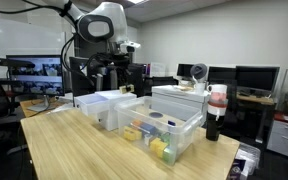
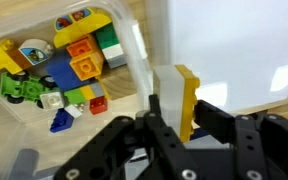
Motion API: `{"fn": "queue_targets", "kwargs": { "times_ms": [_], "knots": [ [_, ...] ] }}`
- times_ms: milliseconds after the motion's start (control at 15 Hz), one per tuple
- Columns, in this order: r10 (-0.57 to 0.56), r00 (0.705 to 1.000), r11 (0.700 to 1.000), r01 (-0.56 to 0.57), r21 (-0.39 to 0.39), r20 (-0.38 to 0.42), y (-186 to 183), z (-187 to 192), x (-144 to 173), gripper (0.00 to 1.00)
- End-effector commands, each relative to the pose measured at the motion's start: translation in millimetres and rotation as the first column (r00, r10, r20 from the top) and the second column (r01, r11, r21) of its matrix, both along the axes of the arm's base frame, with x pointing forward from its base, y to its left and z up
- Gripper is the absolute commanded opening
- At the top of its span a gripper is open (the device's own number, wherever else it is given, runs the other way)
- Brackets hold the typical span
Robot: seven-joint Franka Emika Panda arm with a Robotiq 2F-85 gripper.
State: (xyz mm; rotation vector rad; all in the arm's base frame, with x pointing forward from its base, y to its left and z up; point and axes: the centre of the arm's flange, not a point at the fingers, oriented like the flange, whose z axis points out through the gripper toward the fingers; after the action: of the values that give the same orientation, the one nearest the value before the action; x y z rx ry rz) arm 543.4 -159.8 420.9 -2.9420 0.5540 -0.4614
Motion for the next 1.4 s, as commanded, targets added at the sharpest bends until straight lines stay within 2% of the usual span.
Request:
{"fn": "queue_targets", "kwargs": {
  "times_ms": [0,600,1000,1333],
  "knots": [
    [0.116,0.993,0.992,-0.117,0.042,0.034,34,2,-25,0.15],
    [0.308,0.951,0.946,-0.305,0.11,-0.012,103,-1,-57,0.15],
    [0.348,0.937,0.933,-0.343,0.111,-0.035,131,0,-87,0.15],
    [0.356,0.932,0.93,-0.348,0.115,-0.062,141,-10,-110,0.15]
  ]
}}
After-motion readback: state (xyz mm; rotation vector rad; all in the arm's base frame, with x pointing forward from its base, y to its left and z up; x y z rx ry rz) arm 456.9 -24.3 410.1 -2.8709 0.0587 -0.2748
